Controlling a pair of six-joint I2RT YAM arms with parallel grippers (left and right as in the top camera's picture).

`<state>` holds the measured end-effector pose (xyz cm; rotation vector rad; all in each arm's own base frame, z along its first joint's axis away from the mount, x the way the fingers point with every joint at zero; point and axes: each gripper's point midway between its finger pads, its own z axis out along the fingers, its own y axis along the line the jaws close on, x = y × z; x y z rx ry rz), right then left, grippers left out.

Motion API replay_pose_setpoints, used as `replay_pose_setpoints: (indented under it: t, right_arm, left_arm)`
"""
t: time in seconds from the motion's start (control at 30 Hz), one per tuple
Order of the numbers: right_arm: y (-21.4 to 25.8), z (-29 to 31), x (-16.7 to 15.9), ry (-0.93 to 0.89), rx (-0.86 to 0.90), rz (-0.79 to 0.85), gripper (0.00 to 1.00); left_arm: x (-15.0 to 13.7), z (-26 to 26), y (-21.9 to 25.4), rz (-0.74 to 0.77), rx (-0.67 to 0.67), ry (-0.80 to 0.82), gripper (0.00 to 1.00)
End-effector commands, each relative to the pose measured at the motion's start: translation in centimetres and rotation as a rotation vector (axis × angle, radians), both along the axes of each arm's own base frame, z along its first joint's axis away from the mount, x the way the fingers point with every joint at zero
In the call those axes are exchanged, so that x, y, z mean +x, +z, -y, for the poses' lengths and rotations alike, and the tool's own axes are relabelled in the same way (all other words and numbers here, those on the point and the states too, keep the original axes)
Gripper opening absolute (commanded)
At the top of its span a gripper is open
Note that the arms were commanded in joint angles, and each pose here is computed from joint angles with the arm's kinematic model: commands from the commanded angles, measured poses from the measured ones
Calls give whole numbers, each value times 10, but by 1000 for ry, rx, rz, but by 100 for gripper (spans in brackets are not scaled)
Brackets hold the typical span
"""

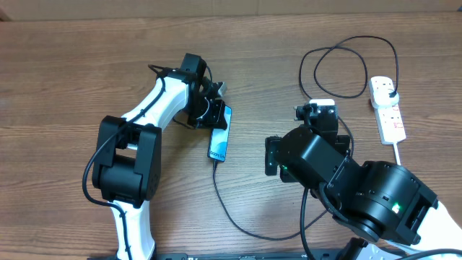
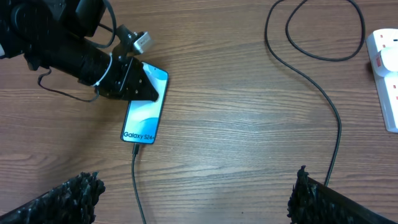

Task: Plug charger to phone and switch on socket
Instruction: 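Lower the phone with the left gripper and lay it flat on the table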

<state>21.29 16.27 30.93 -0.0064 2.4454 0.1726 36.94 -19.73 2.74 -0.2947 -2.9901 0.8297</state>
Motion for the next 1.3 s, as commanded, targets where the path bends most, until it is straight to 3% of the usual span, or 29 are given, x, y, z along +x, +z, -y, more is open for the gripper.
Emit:
replay_pose_setpoints:
  t: [0.0, 0.4, 0.6, 0.8, 1.07, 1.17, 1.23, 1.27]
  right_arm:
    - [10, 3, 2, -15, 20, 31, 100]
    - [10, 3, 2, -15, 21, 32, 100]
    - [10, 3, 2, -15, 20, 32, 100]
    - [10, 3, 2, -15, 21, 32, 100]
    - [10, 3, 2, -15, 20, 32, 100]
    - [10, 3, 2, -15, 20, 32, 100]
    - [10, 3, 2, -15, 20, 32, 100]
    - [10, 3, 2, -15, 20, 32, 100]
  left_arm:
    - [-11, 4, -8, -43, -30, 1, 10]
    - [-33, -3, -37, -79, -19, 3, 16]
    - [-28, -2, -37, -59, -22, 3, 31]
    - [-27, -7, -40, -50, 13, 5, 40]
    - [-26, -13, -43, -41, 48, 8, 64]
    - [-25, -19, -47, -35, 90, 13, 79]
    - [-25, -24, -49, -40, 124, 28, 96]
    - [-25, -27, -50, -42, 141, 35, 100]
